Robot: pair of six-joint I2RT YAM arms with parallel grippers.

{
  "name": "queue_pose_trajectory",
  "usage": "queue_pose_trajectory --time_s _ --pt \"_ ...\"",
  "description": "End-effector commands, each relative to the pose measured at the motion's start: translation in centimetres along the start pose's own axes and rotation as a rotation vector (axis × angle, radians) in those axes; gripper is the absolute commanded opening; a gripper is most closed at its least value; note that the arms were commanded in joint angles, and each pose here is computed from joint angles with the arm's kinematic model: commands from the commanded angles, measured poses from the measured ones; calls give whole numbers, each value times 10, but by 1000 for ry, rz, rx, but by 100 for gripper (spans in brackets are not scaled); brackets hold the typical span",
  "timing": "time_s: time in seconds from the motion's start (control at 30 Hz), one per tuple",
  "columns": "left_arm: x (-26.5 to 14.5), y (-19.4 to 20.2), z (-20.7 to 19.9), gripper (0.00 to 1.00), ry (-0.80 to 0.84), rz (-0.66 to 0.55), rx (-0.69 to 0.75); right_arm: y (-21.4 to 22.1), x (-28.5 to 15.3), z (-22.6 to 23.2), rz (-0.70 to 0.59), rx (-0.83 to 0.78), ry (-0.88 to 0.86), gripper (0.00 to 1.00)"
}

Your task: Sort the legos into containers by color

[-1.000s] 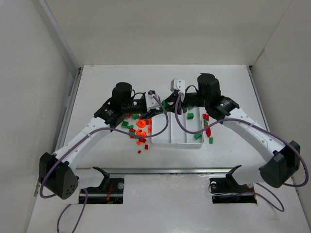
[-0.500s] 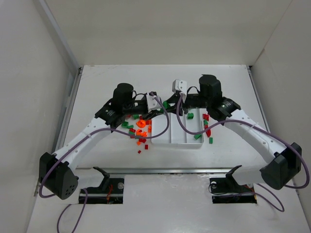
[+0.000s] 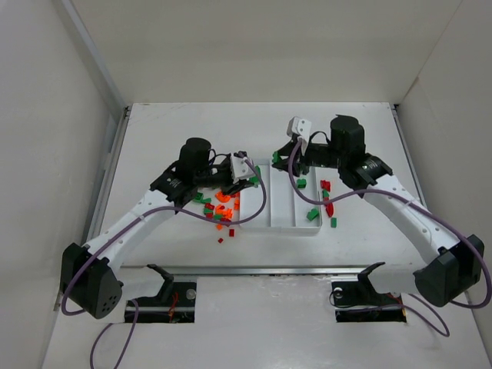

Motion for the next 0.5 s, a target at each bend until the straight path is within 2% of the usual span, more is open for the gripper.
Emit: queue_pose_trajectory --time_s 0.0,0.2,0.37,0.47 --pt "-6 -10 1 0 -20 -35 40 -6 -12 -9 -23 -9 67 0" --pt "-8 -8 2 0 -55 -28 24 56 -31 -26 152 308 285 0" --pt "-11 -9 7 0 -122 -39 17 103 -22 -19 269 603 310 0" --pt "-12 -8 10 0 -152 -27 15 128 -15 -10 364 748 302 3"
Point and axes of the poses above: each gripper's point midway between its finger pads, its own x axis out along the fingers, its own z axis along the line the jaws close on, y = z × x, the point moved 7 cm from there along -x, back along the fingers, and after that the axes turned 10 degrees about -x, right-handed, at the moved point
